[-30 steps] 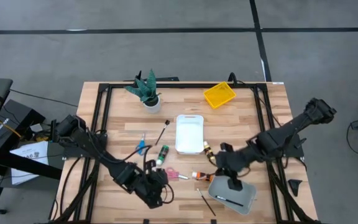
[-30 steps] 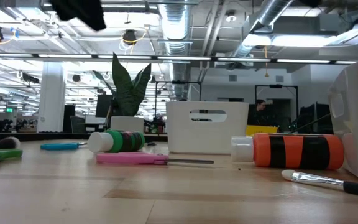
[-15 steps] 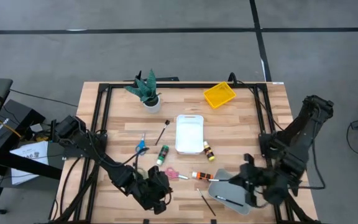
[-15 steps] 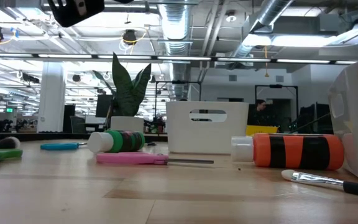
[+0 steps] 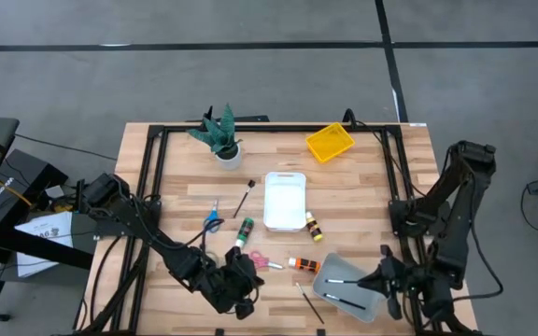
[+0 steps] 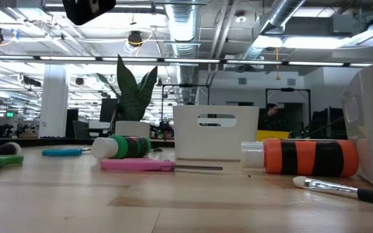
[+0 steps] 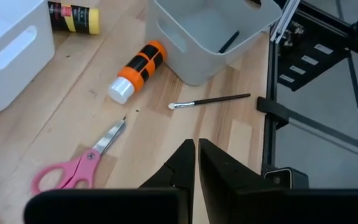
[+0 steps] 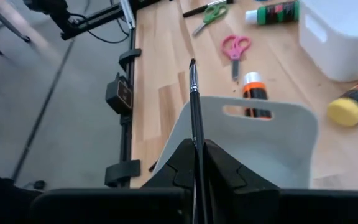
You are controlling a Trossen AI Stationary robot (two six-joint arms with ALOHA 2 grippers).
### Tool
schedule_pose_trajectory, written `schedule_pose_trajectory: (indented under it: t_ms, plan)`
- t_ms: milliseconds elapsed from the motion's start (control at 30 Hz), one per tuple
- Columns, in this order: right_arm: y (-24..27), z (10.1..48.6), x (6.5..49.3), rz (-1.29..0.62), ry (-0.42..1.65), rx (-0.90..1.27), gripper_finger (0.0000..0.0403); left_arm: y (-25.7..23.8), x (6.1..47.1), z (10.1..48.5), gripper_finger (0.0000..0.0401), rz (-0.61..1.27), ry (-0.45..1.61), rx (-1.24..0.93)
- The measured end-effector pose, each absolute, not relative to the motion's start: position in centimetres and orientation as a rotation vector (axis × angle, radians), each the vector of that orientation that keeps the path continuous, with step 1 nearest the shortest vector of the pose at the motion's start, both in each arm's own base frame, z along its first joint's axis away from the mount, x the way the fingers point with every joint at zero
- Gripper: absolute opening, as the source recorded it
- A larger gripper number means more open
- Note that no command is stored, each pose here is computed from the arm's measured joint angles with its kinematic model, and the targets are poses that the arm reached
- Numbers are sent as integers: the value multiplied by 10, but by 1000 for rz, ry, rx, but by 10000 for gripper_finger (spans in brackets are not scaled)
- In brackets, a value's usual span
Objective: Pick & Place Paint Supplies
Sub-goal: Put the left eyeshadow brush into the gray bin
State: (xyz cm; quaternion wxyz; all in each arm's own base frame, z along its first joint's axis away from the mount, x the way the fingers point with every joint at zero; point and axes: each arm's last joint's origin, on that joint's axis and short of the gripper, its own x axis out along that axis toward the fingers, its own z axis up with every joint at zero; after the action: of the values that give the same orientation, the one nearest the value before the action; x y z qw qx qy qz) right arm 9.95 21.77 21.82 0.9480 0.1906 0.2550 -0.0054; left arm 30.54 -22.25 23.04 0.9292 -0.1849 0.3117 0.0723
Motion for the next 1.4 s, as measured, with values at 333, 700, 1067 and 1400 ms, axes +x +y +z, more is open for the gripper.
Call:
schedule_pose_trajectory:
  t_ms: [333, 700, 1067, 1400]
  plan:
    - [205, 184, 98, -19, 515, 394, 7, -223, 306, 231, 10, 144, 632, -386]
    - [201, 167, 92, 43, 544, 396, 7, -223, 306, 231, 8, 142, 633, -381]
    - [203, 162, 99, 82, 631, 378, 7, -223, 306, 231, 8, 141, 634, -378]
    - [216, 147, 105, 79, 622, 416, 7, -223, 306, 231, 8, 141, 634, -378]
